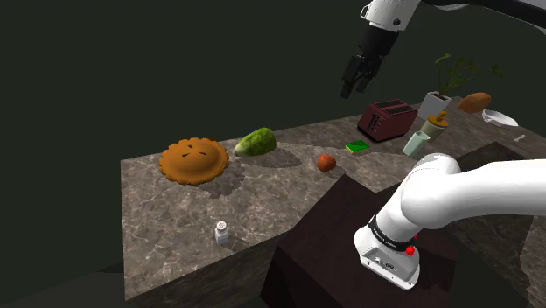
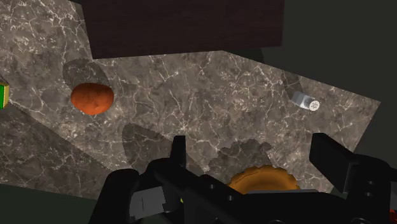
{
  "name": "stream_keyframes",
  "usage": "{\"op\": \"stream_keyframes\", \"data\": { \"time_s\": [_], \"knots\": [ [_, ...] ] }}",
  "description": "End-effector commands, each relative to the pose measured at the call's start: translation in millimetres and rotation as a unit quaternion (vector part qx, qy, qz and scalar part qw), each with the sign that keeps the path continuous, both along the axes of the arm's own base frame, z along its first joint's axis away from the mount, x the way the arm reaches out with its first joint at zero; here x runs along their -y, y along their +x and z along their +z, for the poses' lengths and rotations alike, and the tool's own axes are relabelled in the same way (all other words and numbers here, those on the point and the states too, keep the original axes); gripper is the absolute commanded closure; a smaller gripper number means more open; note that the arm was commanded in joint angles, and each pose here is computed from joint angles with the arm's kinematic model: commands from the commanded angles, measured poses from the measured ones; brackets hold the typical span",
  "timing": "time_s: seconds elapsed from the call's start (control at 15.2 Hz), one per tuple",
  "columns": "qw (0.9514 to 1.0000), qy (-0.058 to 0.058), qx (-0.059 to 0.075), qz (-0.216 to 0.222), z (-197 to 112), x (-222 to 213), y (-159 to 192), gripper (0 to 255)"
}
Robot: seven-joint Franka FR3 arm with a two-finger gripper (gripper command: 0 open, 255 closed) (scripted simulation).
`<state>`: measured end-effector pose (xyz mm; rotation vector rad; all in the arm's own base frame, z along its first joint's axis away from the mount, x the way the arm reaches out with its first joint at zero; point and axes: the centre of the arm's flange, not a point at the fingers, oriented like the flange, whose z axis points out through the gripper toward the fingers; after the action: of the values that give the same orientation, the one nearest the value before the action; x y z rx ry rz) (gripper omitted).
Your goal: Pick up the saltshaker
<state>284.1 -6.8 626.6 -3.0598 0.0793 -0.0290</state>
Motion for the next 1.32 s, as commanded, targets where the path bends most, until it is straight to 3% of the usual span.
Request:
{"op": "stream_keyframes", "data": {
  "time_s": [0.0, 1.25],
  "knots": [
    [1.0000, 0.000, 0.000, 0.000, 0.0, 0.0, 0.0, 0],
    [0.9966, -0.044, 0.007, -0.069, -183.0, -181.0, 33.9, 0]
  ]
}}
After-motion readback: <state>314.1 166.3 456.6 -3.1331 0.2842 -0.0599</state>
